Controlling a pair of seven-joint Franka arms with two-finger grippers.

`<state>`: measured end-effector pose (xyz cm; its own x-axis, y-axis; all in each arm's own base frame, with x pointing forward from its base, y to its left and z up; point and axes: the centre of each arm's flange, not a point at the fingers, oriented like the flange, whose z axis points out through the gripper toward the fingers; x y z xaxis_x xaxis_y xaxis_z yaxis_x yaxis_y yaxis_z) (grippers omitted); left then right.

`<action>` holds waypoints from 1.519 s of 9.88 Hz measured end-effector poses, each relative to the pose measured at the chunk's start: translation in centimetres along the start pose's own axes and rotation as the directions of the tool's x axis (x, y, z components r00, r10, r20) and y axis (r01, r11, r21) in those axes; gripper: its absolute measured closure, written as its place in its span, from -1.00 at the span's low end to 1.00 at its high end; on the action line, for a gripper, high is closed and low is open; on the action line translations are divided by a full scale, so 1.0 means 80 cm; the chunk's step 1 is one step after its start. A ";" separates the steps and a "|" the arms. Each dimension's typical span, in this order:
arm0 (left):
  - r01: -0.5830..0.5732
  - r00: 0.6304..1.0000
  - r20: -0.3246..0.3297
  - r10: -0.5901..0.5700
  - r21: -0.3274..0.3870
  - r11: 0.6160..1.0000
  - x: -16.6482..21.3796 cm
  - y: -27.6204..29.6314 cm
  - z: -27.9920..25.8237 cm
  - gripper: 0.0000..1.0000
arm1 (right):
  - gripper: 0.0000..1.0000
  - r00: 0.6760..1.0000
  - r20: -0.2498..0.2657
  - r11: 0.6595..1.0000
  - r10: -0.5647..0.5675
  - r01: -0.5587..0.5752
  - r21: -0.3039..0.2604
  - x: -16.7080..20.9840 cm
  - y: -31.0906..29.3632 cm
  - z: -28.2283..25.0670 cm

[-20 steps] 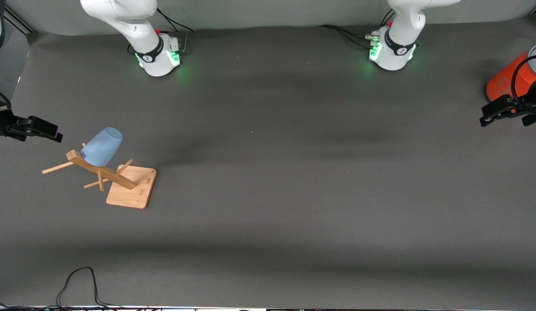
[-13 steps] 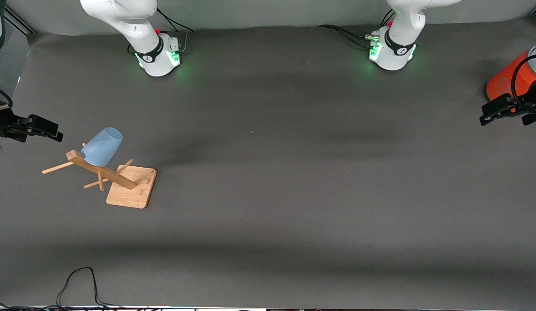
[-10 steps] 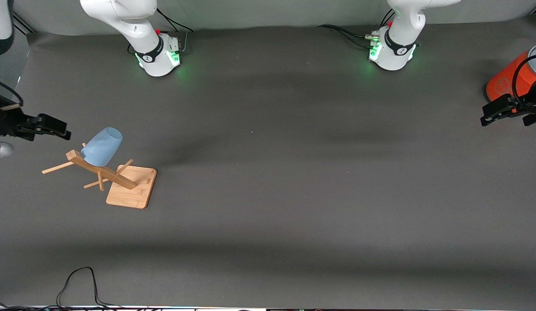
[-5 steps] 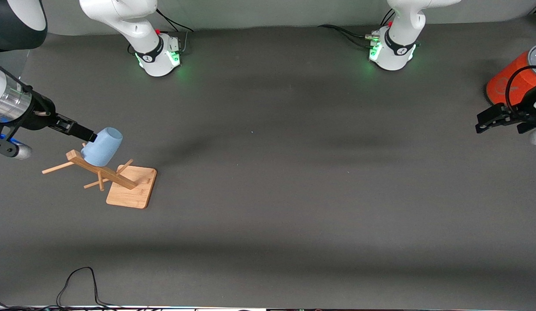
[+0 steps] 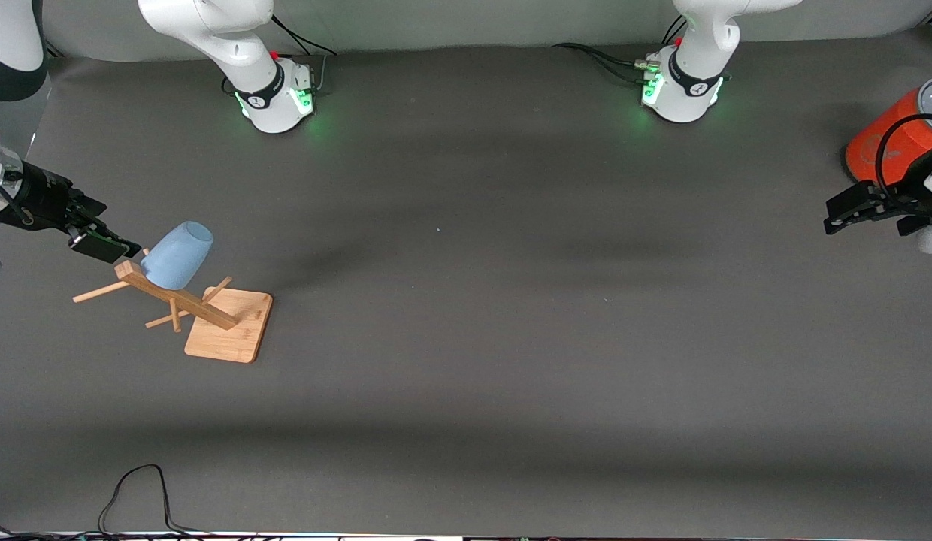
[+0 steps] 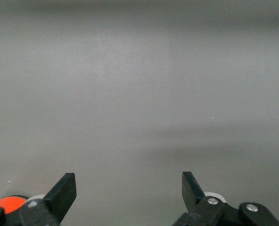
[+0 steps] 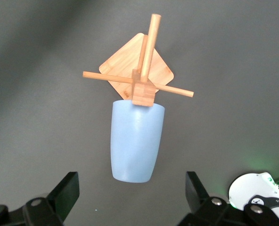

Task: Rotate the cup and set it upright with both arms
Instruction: 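Grasp the blue cup with the right gripper and pull it off the peg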

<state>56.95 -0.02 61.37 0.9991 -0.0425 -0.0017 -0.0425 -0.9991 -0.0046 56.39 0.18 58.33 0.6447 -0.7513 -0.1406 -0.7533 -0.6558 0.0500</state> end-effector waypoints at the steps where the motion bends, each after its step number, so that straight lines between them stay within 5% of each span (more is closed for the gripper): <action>1: 0.000 1.000 0.000 0.000 0.000 1.000 0.000 0.000 0.000 -1.00 | -1.00 0.999 0.018 0.999 0.033 -0.033 0.014 -0.002 0.001 0.000; 12: 0.000 1.000 0.001 0.000 0.000 1.000 0.001 0.000 0.001 -1.00 | -1.00 0.992 0.011 0.991 0.126 -0.126 0.052 0.017 0.002 0.155; 15: 0.000 1.000 0.001 0.000 0.000 1.000 0.001 0.000 0.001 -1.00 | -0.61 0.992 0.008 0.990 0.126 -0.126 0.056 0.016 0.002 0.155</action>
<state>56.99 -0.01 61.30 0.9991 -0.0427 -0.0028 -0.0427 -0.9991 -0.0044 55.47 -0.01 45.85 0.5438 -0.8273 -0.1410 -0.8347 -0.5506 0.0115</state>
